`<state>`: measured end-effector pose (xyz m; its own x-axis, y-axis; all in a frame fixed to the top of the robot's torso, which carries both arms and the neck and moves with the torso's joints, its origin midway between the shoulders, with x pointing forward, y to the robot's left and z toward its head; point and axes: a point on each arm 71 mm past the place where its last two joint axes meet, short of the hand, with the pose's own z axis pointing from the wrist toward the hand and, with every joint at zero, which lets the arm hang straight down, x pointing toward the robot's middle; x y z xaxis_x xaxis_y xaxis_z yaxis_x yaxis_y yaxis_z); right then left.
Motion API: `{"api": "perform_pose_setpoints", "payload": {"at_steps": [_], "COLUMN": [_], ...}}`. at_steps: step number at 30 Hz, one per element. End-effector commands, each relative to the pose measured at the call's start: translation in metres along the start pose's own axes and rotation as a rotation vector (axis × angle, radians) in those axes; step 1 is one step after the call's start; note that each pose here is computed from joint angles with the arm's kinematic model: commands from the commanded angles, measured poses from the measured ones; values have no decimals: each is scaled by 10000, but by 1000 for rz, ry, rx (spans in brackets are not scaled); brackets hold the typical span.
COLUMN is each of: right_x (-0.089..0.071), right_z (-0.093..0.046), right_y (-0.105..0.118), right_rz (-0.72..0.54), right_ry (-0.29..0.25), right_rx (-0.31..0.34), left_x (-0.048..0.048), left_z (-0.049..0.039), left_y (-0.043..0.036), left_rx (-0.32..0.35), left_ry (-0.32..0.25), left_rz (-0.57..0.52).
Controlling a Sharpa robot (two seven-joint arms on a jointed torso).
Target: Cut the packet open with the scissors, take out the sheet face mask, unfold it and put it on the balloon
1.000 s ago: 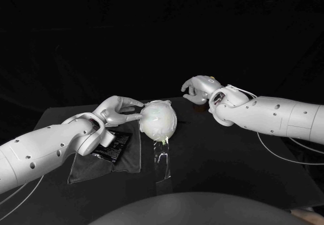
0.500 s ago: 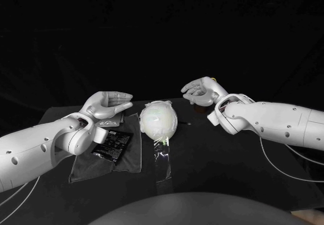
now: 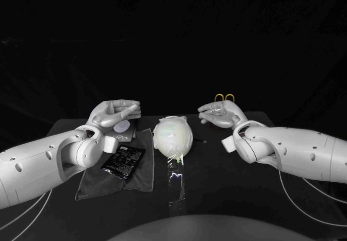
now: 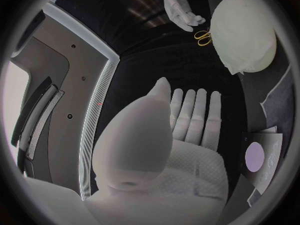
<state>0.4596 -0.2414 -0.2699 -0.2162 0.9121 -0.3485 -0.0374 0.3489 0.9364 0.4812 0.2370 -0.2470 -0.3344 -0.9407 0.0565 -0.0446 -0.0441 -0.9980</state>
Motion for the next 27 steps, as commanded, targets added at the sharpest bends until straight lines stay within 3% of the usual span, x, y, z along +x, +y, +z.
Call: {"api": "perform_pose_setpoints", "payload": {"at_steps": [1, 13, 14, 16, 22, 27], "right_x": [28, 65, 54, 61, 144, 242], "right_z": [5, 39, 32, 36, 77, 105], "right_y": [-25, -109, -122, -103, 134, 449], "right_rz": [112, 200, 142, 148, 225, 324], "right_ry": [8, -13, -23, -28, -92, -171], "right_rx": [-2, 17, 36, 34, 12, -3], "left_x": [14, 82, 77, 82, 145, 250], "left_z": [26, 99, 90, 89, 81, 59], "left_y": [-22, 31, 52, 50, 20, -36], "left_rx": [42, 55, 23, 24, 26, 30], "left_ry": [-22, -40, -29, -33, -74, -146], "left_rz": [-86, -103, -73, -72, -55, -27]}}
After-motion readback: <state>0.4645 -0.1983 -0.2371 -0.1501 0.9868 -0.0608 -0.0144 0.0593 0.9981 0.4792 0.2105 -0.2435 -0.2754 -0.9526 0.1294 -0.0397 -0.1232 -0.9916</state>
